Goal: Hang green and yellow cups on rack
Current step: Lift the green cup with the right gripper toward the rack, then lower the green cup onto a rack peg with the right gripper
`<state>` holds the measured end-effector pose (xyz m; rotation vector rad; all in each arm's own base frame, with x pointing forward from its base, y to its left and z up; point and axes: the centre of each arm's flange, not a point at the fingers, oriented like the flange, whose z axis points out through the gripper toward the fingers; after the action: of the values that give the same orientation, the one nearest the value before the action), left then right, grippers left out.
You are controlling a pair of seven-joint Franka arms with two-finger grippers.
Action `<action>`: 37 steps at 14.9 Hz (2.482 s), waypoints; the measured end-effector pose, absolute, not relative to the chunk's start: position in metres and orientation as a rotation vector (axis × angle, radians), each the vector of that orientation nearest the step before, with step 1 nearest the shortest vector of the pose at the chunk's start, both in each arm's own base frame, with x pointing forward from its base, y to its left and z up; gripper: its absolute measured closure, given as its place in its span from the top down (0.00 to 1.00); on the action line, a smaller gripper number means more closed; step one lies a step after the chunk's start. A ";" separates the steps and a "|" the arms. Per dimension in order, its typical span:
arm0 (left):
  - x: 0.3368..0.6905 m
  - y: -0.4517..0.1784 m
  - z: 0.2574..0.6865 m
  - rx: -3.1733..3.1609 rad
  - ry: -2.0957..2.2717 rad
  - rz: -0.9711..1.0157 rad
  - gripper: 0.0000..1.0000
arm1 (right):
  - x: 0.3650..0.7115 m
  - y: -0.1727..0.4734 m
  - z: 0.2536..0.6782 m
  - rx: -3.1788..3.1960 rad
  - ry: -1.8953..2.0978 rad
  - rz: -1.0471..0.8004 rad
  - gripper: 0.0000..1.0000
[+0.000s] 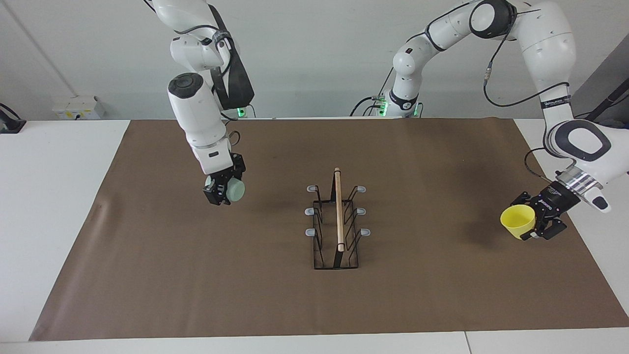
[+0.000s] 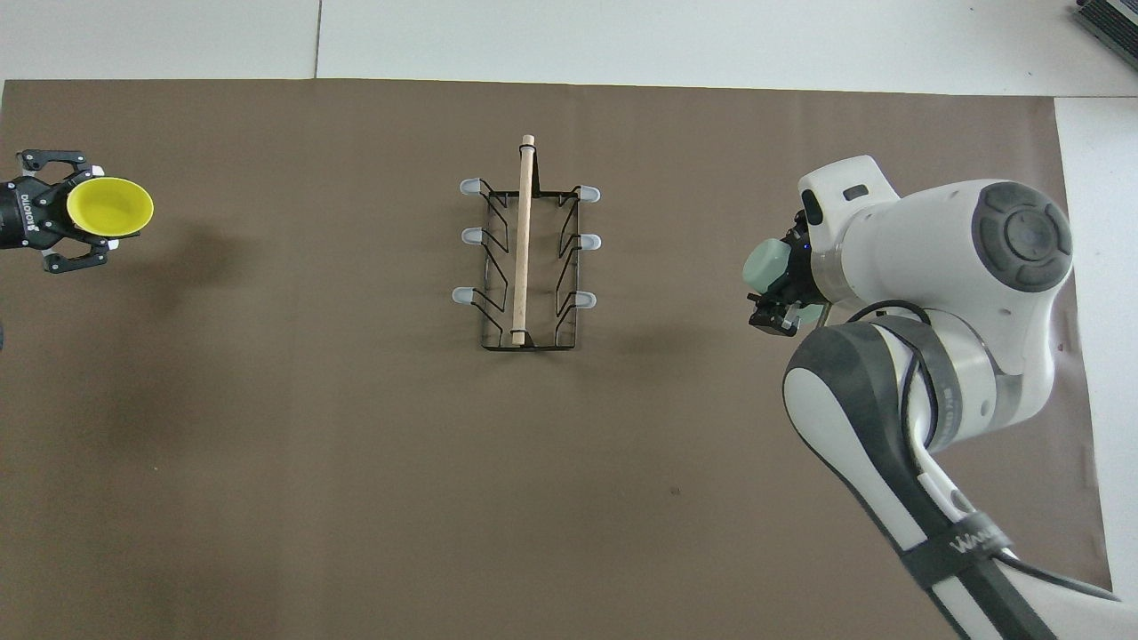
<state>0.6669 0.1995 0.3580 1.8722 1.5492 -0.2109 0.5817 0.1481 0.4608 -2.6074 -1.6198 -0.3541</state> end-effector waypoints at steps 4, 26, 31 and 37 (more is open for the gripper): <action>0.667 0.207 0.389 2.039 1.538 -0.088 0.67 | 0.574 0.164 0.499 -2.477 -1.378 -0.533 0.66; 0.667 0.078 0.487 2.757 1.712 0.496 0.67 | 0.540 0.254 0.432 -1.993 -0.811 -1.282 0.66; 0.665 0.063 0.481 2.793 1.686 0.499 0.67 | 0.525 0.278 0.380 -1.975 -0.783 -1.342 0.66; 0.662 0.052 0.480 2.830 1.664 0.523 0.67 | 0.507 0.296 0.353 -1.980 -0.784 -1.363 0.66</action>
<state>0.6618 0.0524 0.4805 2.8304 1.6645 0.5226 0.5069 0.2963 0.3528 -1.9803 -0.7839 -1.3626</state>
